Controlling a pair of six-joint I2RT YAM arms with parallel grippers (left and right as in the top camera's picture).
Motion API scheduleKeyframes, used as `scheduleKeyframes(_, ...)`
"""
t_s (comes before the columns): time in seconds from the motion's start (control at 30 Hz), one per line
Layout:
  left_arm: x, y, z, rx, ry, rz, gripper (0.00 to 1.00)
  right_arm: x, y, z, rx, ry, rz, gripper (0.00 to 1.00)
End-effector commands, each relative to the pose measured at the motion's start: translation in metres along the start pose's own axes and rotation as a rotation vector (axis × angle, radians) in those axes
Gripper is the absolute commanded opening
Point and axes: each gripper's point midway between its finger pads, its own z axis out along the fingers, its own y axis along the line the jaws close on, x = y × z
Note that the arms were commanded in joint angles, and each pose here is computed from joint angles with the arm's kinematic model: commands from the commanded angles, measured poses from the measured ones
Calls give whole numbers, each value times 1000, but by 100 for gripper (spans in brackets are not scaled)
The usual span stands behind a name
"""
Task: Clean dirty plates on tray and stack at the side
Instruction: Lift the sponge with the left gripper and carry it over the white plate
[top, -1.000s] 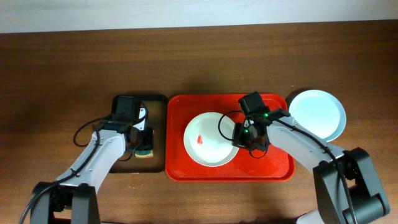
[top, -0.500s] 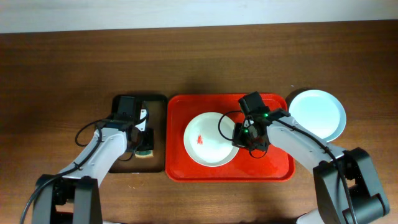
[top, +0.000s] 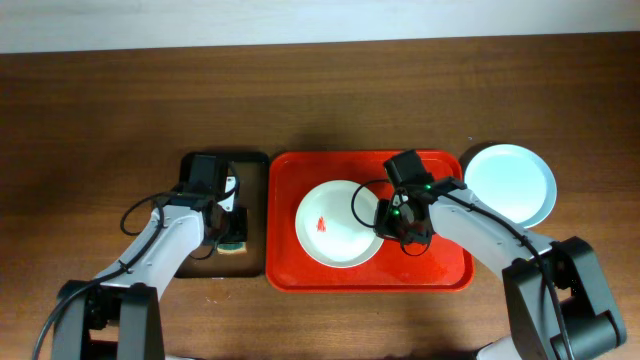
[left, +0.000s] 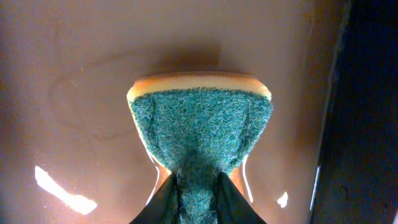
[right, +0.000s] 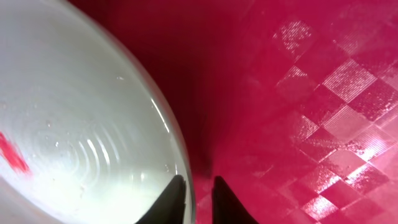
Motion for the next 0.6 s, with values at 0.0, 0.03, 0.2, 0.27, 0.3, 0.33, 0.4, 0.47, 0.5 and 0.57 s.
scheduleKeyframes(0.0,5,-1,3,6,23,2,18,4,-4,6,15,7,0,4)
scheduleKeyframes(0.03,5,-1,3,6,23,2,18,3,-4,6,15,6,-1,4)
scheduleKeyframes(0.2,5,-1,3,6,22,2,16,3,-3,6,12,3,-11,4)
scheduleKeyframes(0.27,5,-1,3,5,23,-9,15,3,-3,6,12,2,-18,4)
scheduleKeyframes(0.3,5,-1,3,5,23,-17,14,3,-3,6,12,2,-18,4)
scheduleKeyframes(0.33,5,-1,3,5,23,-17,13,2,-3,6,11,2,-18,4)
scheduleKeyframes(0.4,5,-1,3,6,23,-17,13,2,-3,6,10,0,-18,4)
scheduleKeyframes(0.47,6,-1,3,6,23,-17,14,2,-3,6,10,0,-18,4)
scheduleKeyframes(0.5,6,-1,4,6,24,-17,13,2,-3,6,10,0,-18,4)
scheduleKeyframes(0.57,8,-1,7,4,37,-17,12,2,-3,6,10,0,-18,4)
